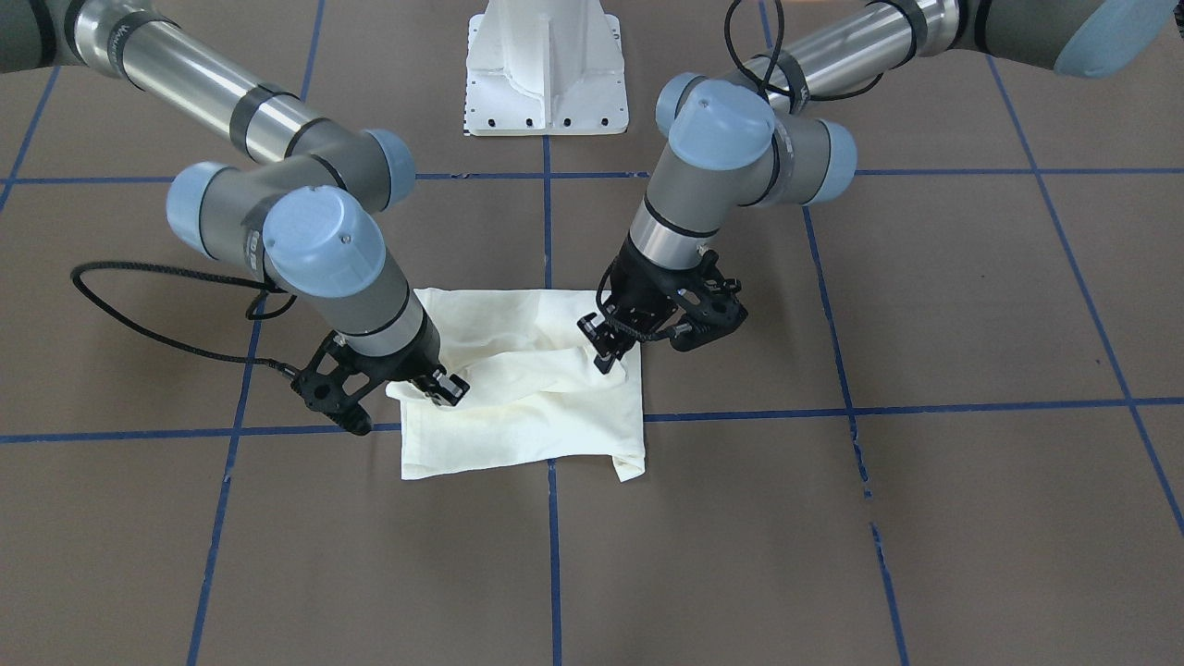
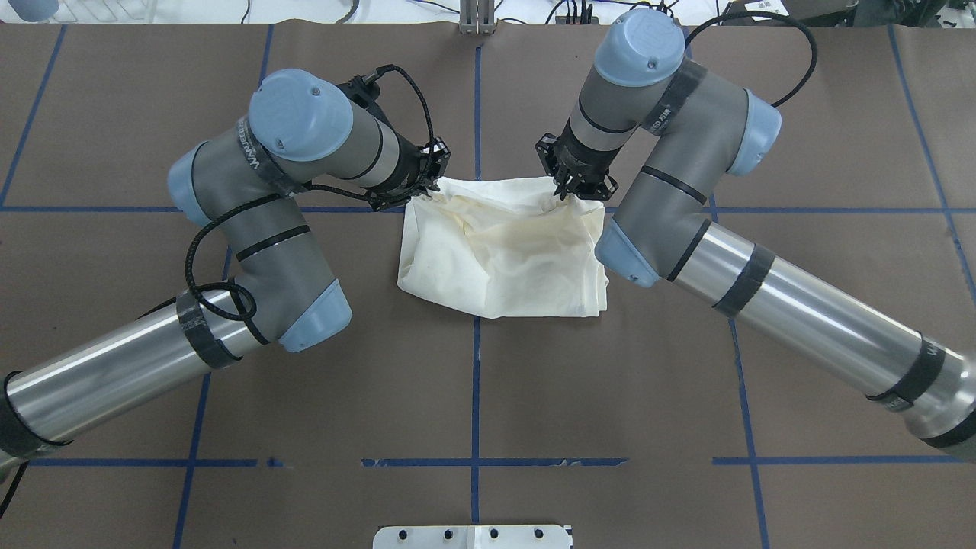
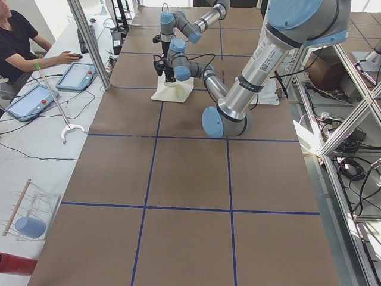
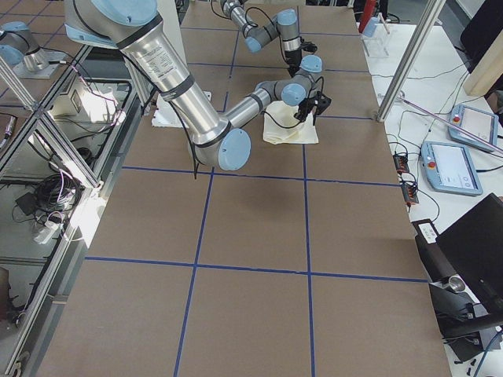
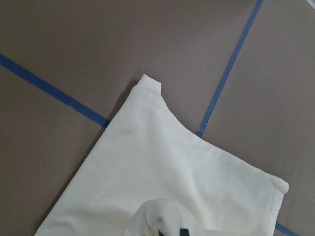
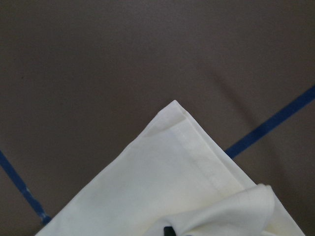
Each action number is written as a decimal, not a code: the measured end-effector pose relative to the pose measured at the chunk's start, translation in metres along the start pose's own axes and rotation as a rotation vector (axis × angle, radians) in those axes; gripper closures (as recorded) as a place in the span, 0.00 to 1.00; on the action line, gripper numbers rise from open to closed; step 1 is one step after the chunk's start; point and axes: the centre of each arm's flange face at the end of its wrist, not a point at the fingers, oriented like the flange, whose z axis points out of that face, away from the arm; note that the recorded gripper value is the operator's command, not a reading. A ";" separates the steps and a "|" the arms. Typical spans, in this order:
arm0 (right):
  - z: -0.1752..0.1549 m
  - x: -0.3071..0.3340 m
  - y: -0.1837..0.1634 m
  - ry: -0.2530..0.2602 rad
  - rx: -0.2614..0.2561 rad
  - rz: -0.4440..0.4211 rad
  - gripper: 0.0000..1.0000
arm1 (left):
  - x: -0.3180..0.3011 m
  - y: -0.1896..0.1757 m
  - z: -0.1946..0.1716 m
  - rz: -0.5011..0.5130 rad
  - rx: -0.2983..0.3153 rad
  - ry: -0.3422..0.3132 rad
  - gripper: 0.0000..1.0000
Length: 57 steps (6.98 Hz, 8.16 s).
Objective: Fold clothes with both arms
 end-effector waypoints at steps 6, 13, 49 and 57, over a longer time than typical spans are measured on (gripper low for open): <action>-0.052 0.016 -0.085 -0.084 -0.022 -0.123 0.00 | -0.022 -0.039 0.018 0.148 0.076 0.120 0.00; -0.091 0.036 -0.105 -0.132 0.017 -0.177 0.00 | -0.063 0.062 -0.029 0.020 -0.251 0.225 0.00; -0.215 0.579 -0.296 0.039 -0.006 -0.739 0.00 | -0.535 -0.322 -0.298 0.845 -0.212 -0.435 0.00; -0.222 0.586 -0.294 0.028 0.004 -0.727 0.00 | -0.549 -0.319 -0.296 0.685 -0.206 -0.428 0.00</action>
